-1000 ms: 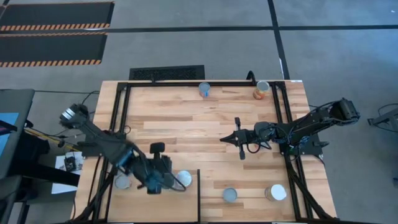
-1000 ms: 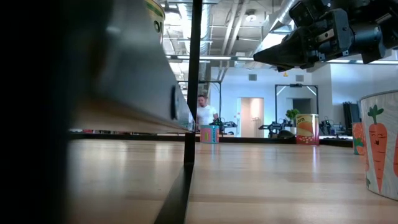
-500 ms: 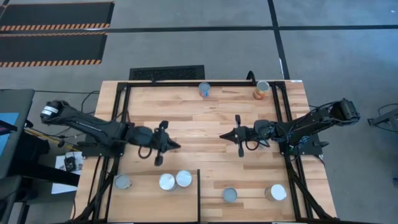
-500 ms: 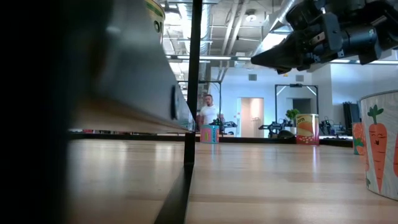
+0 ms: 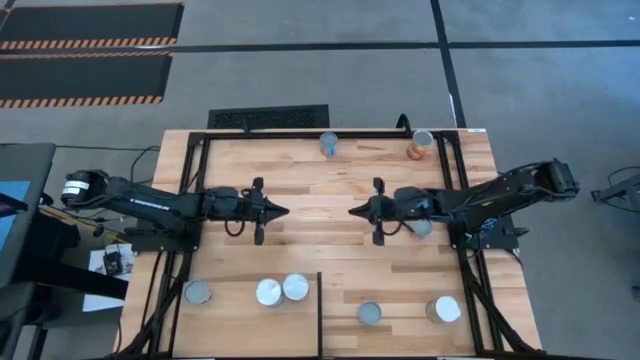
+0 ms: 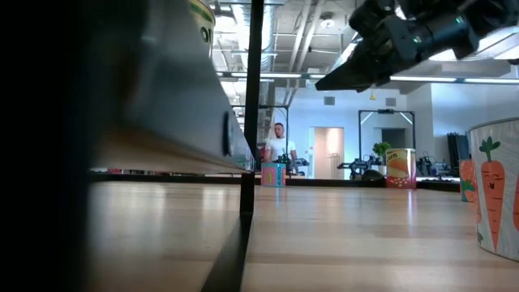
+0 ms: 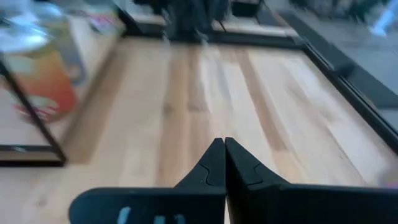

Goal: Pick and place cans onto a shelf
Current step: Put the small canned corn onto the shelf

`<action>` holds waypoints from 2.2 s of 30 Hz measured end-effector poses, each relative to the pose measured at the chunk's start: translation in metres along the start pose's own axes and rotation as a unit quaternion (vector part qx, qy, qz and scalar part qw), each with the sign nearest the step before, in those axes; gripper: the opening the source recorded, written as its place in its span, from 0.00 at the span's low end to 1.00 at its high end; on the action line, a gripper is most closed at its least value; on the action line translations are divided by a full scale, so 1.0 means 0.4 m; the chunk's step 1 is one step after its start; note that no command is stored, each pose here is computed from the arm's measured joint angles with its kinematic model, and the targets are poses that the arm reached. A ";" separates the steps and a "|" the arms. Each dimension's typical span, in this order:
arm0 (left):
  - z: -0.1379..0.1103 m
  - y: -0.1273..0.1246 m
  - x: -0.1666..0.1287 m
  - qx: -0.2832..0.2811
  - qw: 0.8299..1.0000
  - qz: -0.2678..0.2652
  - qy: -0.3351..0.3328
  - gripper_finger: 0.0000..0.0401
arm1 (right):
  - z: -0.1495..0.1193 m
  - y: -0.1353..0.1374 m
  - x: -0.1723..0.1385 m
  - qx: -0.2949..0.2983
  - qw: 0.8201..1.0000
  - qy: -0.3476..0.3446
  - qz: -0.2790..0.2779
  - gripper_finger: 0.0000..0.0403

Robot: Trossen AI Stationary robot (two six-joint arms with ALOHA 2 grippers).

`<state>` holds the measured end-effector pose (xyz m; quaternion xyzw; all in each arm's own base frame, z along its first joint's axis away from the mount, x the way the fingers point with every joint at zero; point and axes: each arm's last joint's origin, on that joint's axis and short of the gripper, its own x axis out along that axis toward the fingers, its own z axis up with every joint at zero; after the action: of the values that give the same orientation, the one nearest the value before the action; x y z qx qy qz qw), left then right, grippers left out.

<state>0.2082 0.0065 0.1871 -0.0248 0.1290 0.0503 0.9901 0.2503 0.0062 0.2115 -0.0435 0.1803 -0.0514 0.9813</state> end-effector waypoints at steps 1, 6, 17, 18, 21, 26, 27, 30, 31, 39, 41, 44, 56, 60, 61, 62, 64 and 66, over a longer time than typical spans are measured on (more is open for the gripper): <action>-0.005 0.002 -0.001 0.000 1.000 0.007 0.003 0.00 | 0.009 -0.002 0.001 -0.003 1.000 0.016 -0.009 0.03; -0.024 0.006 -0.007 0.002 1.000 0.024 -0.001 0.00 | 0.057 -0.018 0.000 -0.007 0.996 0.050 -0.069 0.08; -0.025 0.006 -0.007 0.001 1.000 0.024 -0.002 0.00 | 0.078 -0.125 0.049 0.028 0.983 0.097 -0.151 0.31; -0.025 0.006 -0.007 -0.001 1.000 0.024 -0.002 0.00 | 0.075 -0.134 0.057 0.029 0.981 0.109 -0.156 0.34; -0.025 0.006 -0.007 -0.001 1.000 0.024 -0.002 0.00 | 0.079 -0.161 0.083 0.033 0.976 0.136 -0.169 0.43; -0.025 0.006 -0.007 -0.001 1.000 0.024 -0.002 0.00 | 0.095 -0.203 0.136 0.035 0.963 0.195 -0.182 0.56; -0.025 0.006 -0.007 -0.001 1.000 0.024 -0.002 0.00 | 0.099 -0.213 0.145 0.034 0.960 0.207 -0.184 0.58; -0.026 0.006 -0.007 -0.002 1.000 0.024 -0.001 0.00 | 0.109 -0.239 0.178 0.018 0.955 0.231 -0.187 0.61; -0.026 0.006 -0.007 -0.002 1.000 0.024 0.000 0.00 | 0.109 -0.247 0.188 0.010 0.952 0.240 -0.187 0.62; -0.027 0.005 -0.007 -0.003 1.000 0.022 0.002 0.00 | 0.123 -0.308 0.254 -0.027 0.947 0.257 -0.189 0.62; -0.027 0.005 -0.007 -0.003 1.000 0.023 0.002 0.00 | 0.120 -0.326 0.268 -0.024 0.948 0.258 -0.183 0.62; -0.027 0.005 -0.007 -0.003 1.000 0.023 0.002 0.00 | 0.096 -0.353 0.291 -0.015 0.948 0.272 -0.165 0.62; -0.027 0.005 -0.007 -0.003 1.000 0.023 0.003 0.00 | 0.007 -0.468 0.373 -0.051 0.930 0.323 -0.166 0.62; -0.028 0.005 -0.007 -0.003 1.000 0.023 0.003 0.00 | -0.010 -0.504 0.386 -0.043 0.926 0.330 -0.176 0.62; -0.028 0.005 -0.007 -0.003 1.000 0.023 0.003 0.00 | -0.011 -0.512 0.390 -0.043 0.927 0.328 -0.179 0.62; -0.028 0.005 -0.007 -0.003 1.000 0.023 0.003 0.00 | -0.010 -0.519 0.394 -0.043 0.927 0.324 -0.182 0.62; -0.028 0.005 -0.007 -0.002 1.000 0.023 0.005 0.00 | -0.014 -0.532 0.397 -0.043 0.926 0.326 -0.185 0.62; -0.030 0.005 -0.007 -0.002 1.000 0.023 0.007 0.00 | -0.021 -0.544 0.407 -0.044 0.926 0.325 -0.187 0.62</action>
<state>0.2022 0.0075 0.1763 -0.0243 0.1366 0.0734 0.9876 0.3802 -0.2290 0.1695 -0.1005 0.4800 -0.2373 0.8386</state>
